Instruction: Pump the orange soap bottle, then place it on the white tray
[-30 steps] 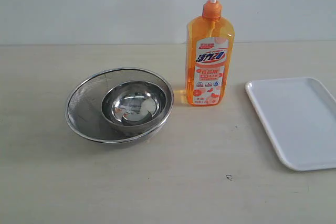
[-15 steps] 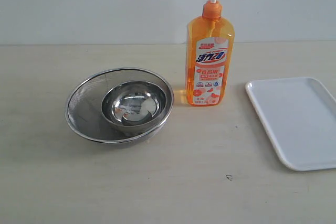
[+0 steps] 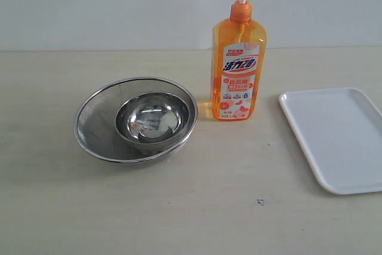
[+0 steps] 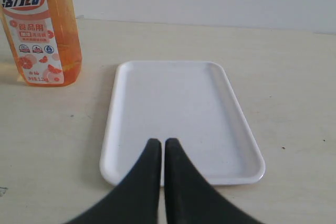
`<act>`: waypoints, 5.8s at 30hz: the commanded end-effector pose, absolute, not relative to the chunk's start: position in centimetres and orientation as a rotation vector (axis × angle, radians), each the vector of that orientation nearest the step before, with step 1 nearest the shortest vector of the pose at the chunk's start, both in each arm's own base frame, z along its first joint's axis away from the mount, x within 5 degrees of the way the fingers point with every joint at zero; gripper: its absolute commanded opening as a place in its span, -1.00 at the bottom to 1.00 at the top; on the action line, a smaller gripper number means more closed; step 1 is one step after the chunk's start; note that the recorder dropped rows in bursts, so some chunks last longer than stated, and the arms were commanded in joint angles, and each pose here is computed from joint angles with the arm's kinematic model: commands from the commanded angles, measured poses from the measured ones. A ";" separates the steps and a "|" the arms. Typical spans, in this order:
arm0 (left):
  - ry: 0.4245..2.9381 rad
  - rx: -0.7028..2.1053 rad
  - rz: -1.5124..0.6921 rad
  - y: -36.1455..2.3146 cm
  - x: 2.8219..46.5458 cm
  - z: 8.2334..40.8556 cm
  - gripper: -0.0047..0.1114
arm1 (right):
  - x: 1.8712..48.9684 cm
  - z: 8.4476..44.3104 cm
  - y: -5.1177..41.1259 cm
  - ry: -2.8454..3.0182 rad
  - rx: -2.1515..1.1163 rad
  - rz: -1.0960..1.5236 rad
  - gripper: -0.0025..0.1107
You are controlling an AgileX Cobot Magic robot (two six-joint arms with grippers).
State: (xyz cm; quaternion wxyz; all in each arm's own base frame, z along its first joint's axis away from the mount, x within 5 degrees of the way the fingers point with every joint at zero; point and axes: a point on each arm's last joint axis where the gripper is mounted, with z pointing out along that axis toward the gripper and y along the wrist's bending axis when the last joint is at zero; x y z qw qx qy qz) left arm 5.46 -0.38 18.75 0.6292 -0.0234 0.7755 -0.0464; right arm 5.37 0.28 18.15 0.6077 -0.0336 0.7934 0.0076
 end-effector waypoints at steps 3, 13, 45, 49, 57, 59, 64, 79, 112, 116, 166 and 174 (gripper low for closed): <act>1.777 -0.043 -0.103 -0.4 5.4 18.7 -0.84 | 5.4 18.3 0.3 1.815 -0.076 0.015 -0.96; 1.777 -0.043 -0.103 -0.4 5.4 18.7 -0.84 | 5.4 18.3 0.3 1.815 -0.076 0.015 -0.96; 1.777 -0.043 -0.103 -0.4 5.4 18.7 -0.84 | 5.5 22.2 0.3 1.389 -0.063 0.019 -0.96; 1.777 -0.043 -0.103 -0.4 5.4 18.7 -0.84 | 5.3 23.1 0.3 1.371 -0.071 0.008 -0.96; 1.777 -0.043 -0.103 -0.4 5.4 18.7 -0.84 | 5.7 27.3 0.3 1.352 -0.070 0.008 -0.96; 1.777 -0.043 -0.103 -0.4 5.4 18.7 -0.84 | 6.2 28.3 0.3 1.382 -0.071 0.008 -0.96; 1.777 -0.043 -0.103 -0.4 5.4 18.7 -0.84 | 8.1 31.0 0.5 1.434 -0.074 0.007 -0.96; 1.777 -0.043 -0.103 -0.4 5.4 18.7 -0.84 | 12.7 31.4 0.7 1.663 -0.081 0.010 -0.96; 1.777 -0.043 -0.103 -0.4 5.4 18.7 -0.84 | 17.5 32.3 0.9 1.959 -0.170 -0.045 -0.96; 1.777 -0.043 -0.103 -0.4 5.4 18.7 -0.84 | 19.4 32.4 1.0 2.037 -0.248 -0.087 -0.96; 1.777 -0.043 -0.103 -0.4 5.4 18.7 -0.84 | 35.4 22.5 -1.6 1.913 -1.068 0.808 -0.96; 1.777 -0.043 -0.103 -0.4 5.4 18.7 -0.84 | 38.6 22.2 -2.6 1.914 -1.051 0.730 -0.96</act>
